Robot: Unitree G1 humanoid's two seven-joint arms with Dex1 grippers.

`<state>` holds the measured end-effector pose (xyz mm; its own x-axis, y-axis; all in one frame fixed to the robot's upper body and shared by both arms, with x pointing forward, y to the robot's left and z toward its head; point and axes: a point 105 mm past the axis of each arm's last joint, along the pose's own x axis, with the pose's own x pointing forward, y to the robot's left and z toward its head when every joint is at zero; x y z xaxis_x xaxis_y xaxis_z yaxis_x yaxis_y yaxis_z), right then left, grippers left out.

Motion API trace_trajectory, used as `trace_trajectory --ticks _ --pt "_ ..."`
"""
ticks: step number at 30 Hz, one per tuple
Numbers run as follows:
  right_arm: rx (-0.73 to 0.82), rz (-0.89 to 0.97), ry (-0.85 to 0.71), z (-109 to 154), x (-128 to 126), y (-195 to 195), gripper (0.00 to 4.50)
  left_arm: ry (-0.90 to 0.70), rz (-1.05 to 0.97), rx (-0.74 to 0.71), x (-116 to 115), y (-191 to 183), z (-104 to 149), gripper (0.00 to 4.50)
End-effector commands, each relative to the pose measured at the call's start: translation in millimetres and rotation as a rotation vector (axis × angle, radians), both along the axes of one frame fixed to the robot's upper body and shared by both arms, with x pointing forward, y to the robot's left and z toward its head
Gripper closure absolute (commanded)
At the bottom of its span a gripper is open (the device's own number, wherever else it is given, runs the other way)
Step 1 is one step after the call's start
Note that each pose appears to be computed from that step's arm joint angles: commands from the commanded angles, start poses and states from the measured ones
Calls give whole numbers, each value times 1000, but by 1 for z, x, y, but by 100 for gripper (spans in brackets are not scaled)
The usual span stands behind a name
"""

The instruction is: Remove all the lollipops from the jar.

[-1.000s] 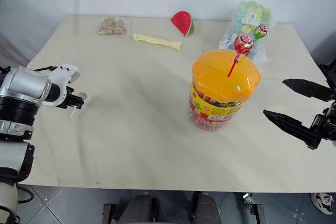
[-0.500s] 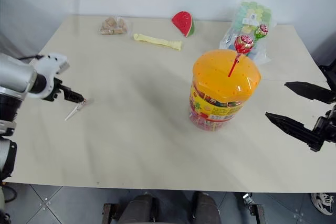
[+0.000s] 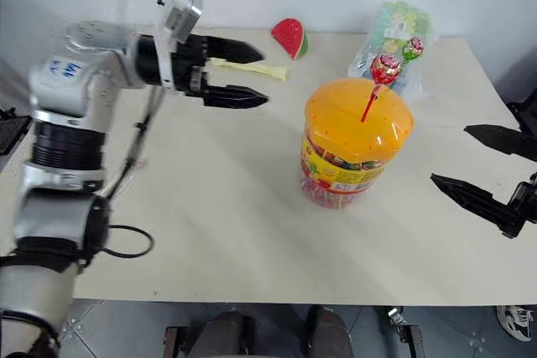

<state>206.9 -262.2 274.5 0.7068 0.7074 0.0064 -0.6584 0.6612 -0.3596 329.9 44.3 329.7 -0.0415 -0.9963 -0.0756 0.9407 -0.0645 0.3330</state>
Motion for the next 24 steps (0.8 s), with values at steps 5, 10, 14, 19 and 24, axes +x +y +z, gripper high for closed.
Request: trace_trajectory --ticks 5,10,14,19,24 --pt "-2 -48 -68 9 -12 0 0 -53 -349 -92 -22 -34 9 2" --pt "2 -75 -79 7 -19 -1 0 -35 -369 -88 -13 -72 5 2" --pt "7 -98 -102 9 -24 -2 0 0 -369 -25 -11 -101 2 2" --pt "20 -121 -111 7 -29 -1 0 12 -374 19 -12 -116 -4 2" --pt "42 -159 -113 0 -40 0 0 13 -346 68 -12 -128 -4 61"
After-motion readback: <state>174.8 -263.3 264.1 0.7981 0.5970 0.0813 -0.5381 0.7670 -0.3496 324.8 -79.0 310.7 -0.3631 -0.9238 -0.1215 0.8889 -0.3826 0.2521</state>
